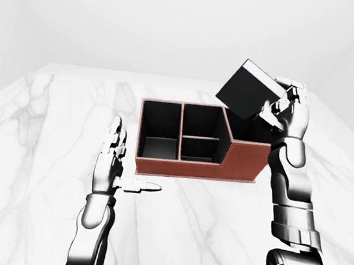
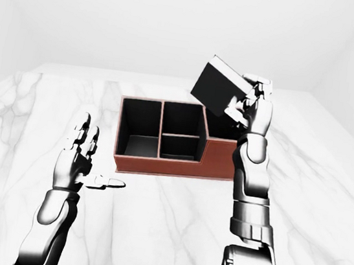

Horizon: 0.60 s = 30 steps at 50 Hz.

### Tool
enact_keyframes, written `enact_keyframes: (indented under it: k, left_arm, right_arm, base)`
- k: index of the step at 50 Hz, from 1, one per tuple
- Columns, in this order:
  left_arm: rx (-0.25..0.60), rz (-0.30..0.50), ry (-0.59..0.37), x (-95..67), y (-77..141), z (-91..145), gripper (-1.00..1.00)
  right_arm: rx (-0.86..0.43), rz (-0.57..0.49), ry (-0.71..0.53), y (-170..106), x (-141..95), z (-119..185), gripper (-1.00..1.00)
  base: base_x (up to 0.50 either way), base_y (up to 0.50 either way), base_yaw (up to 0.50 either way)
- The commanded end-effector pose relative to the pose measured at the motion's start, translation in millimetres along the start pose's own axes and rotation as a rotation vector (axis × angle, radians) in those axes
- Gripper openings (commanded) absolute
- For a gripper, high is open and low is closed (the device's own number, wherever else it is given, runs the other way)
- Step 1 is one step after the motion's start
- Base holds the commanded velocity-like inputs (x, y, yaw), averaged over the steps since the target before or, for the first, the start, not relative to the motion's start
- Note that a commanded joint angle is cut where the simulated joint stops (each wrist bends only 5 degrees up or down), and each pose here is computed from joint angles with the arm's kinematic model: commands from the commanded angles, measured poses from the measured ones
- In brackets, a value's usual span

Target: Pick up the book and place it in the right compartment of the caddy.

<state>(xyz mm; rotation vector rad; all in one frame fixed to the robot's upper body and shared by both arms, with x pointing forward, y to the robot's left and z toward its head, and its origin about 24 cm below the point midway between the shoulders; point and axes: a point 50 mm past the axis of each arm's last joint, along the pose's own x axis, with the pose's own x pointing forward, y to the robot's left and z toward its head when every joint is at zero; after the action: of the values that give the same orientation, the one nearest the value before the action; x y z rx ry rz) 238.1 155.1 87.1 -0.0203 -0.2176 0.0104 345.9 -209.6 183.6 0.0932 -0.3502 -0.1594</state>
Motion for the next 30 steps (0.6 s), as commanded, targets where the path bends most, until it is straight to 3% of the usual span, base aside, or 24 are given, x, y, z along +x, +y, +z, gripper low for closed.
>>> enact_keyframes:
  k: [1, 30]
  left_arm:
    - [-0.001, 0.001, -0.001, 0.1, 0.5, 0.6, 1.0]
    - [0.0, 0.001, -0.001, -0.3, -0.3, 0.6, 1.0]
  right_arm:
    - [0.024, -0.025, -0.001, -11.0, 2.1, 2.6, -1.0]
    - [-0.013, -0.066, 0.012, -30.4, 9.8, 5.3, -1.0]
  base:
    - [0.0, 0.0, 0.0]
    - [0.0, 0.0, 0.0]
